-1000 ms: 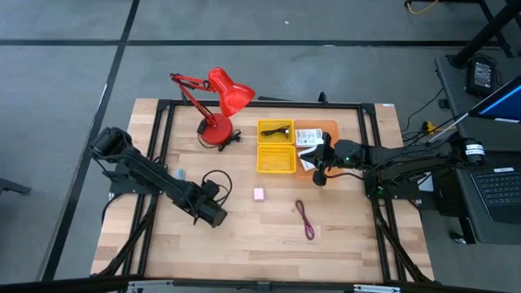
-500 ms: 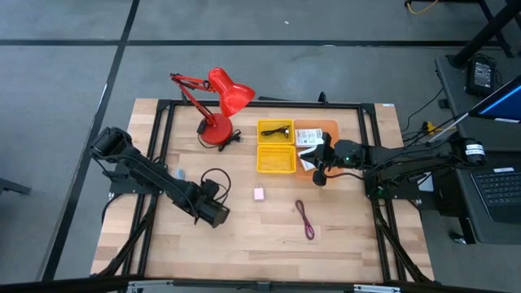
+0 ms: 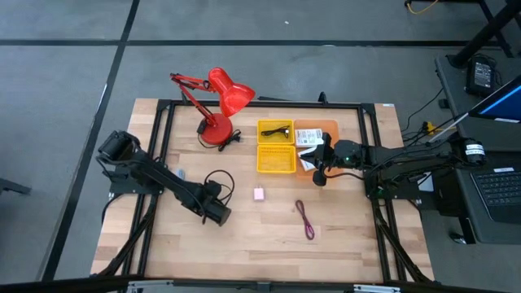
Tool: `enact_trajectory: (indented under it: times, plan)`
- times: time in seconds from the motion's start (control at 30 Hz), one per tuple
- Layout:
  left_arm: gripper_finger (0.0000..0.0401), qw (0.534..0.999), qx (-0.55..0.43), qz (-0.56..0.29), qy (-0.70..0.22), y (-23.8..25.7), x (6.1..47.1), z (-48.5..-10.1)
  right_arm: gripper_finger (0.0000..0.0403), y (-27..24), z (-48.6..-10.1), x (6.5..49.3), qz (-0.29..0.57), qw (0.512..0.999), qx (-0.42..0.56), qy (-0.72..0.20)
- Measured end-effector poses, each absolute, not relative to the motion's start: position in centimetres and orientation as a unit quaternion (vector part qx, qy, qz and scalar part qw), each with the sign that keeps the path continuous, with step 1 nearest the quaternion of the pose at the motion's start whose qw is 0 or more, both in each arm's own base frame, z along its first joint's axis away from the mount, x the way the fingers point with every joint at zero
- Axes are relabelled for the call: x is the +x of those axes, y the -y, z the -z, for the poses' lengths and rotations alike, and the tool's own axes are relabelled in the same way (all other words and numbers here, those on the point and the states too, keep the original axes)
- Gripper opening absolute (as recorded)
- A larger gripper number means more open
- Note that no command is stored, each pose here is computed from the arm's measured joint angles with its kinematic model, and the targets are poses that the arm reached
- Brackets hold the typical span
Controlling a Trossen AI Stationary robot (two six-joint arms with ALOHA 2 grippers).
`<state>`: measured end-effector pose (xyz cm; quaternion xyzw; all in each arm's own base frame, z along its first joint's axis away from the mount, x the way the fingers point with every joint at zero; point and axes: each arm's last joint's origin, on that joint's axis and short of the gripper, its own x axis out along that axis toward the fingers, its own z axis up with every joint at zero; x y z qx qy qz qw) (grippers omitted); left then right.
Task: Pick and place items into bin
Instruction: Put the green charger adapter into the bottom yellow bin
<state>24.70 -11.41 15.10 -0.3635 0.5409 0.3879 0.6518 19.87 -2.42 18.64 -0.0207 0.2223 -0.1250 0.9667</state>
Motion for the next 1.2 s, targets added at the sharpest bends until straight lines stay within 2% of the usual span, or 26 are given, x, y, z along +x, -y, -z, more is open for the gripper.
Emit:
enact_trajectory:
  times: [0.27,0.53,0.9,1.2]
  plan:
    - [0.0203,0.653,-0.346,-0.381,-0.556,11.3,24.9,-14.5,0.0010,2.4,-18.6,19.9,0.125,0.967,-0.021,-0.222]
    - [0.0143,0.657,-0.338,-0.373,-0.561,11.3,24.9,-14.6,0.0010,2.4,-18.6,19.9,0.125,0.967,-0.021,-0.222]
    - [0.0143,0.677,-0.313,-0.315,-0.587,11.6,24.6,-15.6,0.0010,2.4,-18.6,19.9,0.125,0.967,-0.021,-0.222]
    - [0.0143,0.739,-0.279,-0.257,-0.557,11.0,23.9,-18.6,0.0010,2.4,-18.7,19.9,0.125,0.967,-0.021,-0.222]
